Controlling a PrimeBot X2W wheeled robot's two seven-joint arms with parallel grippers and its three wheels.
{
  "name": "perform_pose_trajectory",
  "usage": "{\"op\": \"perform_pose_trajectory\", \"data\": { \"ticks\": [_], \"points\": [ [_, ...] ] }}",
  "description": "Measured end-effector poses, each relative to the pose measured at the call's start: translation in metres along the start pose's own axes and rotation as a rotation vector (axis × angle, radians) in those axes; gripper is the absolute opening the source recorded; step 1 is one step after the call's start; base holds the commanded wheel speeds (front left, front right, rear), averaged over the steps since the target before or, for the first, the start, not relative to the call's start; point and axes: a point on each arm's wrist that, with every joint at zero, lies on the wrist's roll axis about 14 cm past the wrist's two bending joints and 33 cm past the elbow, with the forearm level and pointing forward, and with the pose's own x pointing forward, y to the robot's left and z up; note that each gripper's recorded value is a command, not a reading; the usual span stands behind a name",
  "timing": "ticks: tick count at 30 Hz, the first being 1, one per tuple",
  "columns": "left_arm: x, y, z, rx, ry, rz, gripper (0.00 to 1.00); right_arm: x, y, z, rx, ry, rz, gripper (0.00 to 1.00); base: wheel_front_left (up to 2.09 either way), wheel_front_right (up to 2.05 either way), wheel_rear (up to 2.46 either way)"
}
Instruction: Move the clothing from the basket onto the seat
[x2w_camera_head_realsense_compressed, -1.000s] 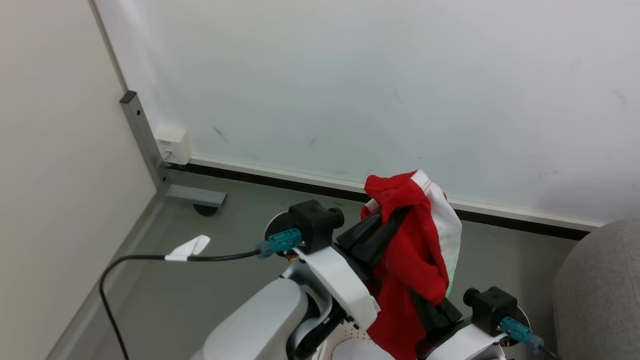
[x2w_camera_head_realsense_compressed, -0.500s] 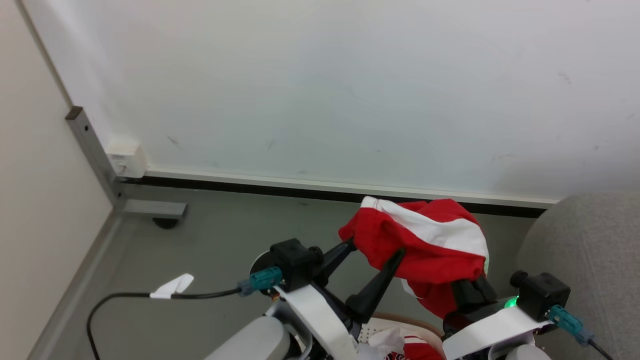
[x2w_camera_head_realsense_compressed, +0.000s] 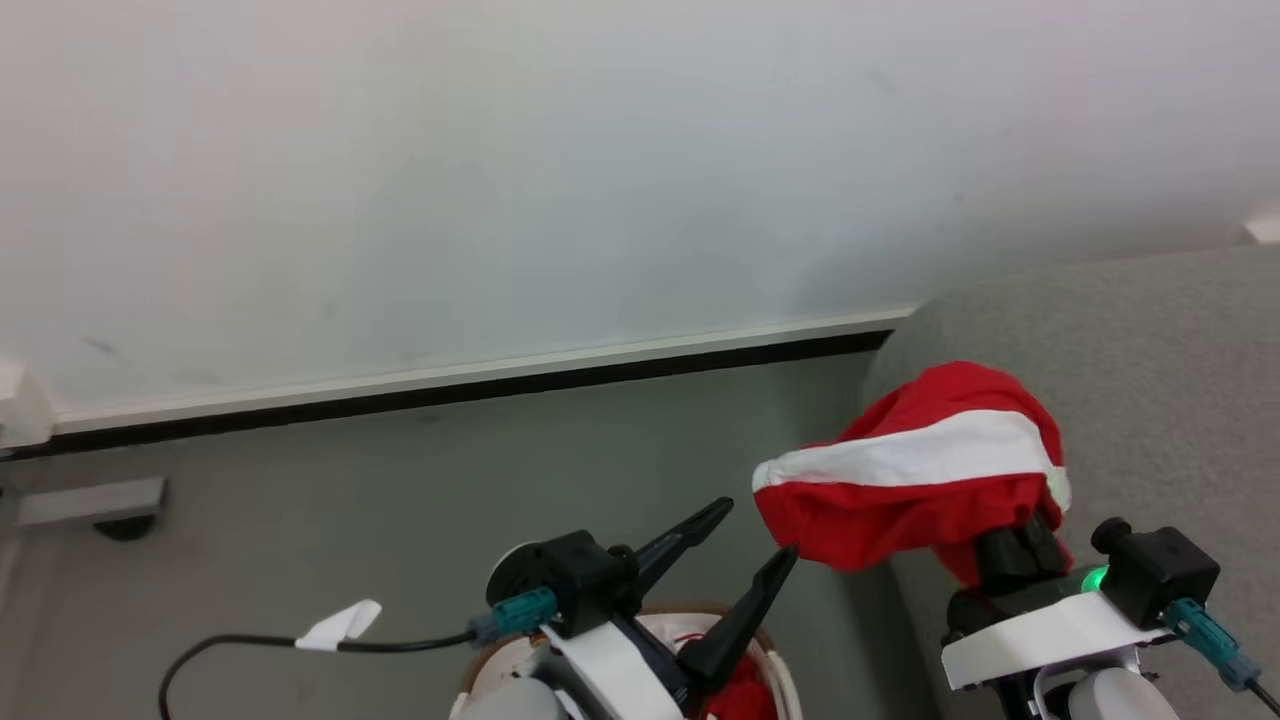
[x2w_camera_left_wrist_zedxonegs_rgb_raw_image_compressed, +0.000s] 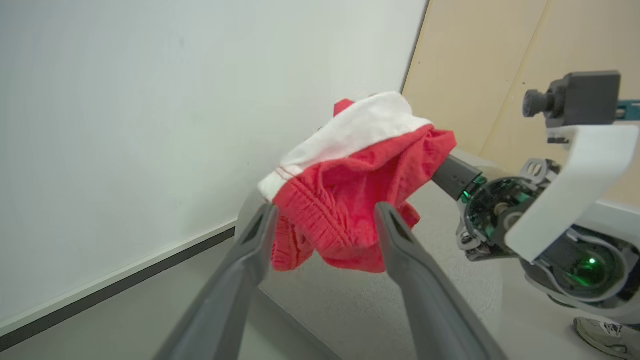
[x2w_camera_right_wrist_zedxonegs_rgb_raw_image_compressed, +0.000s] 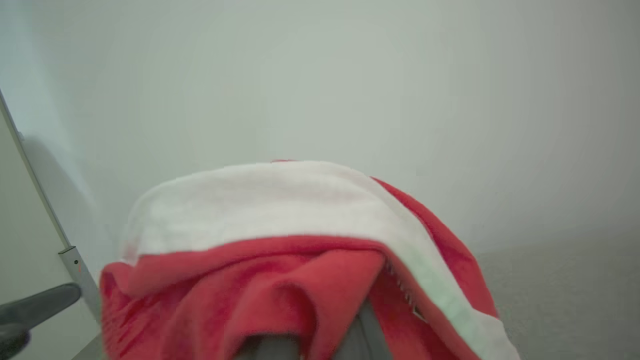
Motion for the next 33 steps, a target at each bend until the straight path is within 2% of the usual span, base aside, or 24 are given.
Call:
{"op": "perform_pose_trajectory", "data": {
  "ticks": [10, 17, 27, 33],
  "points": [
    [0.04, -0.024, -0.025, -0.025, 0.034, -0.147, 1.0, -0.047, -0.077, 0.031, -0.096, -0.057, -0.244, 0.0, 0.0, 0.0, 0.0],
    [0.06, -0.04, -0.041, -0.032, 0.045, -0.234, 1.0, -0.08, -0.106, 0.039, -0.131, -0.058, -0.367, 0.0, 0.0, 0.0, 0.0],
    [0.07, -0.051, -0.05, -0.044, 0.047, -0.277, 1.0, -0.096, -0.125, 0.047, -0.151, -0.07, -0.446, 0.0, 0.0, 0.0, 0.0],
    [0.071, -0.038, -0.057, -0.054, 0.051, -0.263, 1.0, -0.076, -0.137, 0.059, -0.136, -0.111, -0.455, 0.0, 0.0, 0.0, 0.0]
  ]
}}
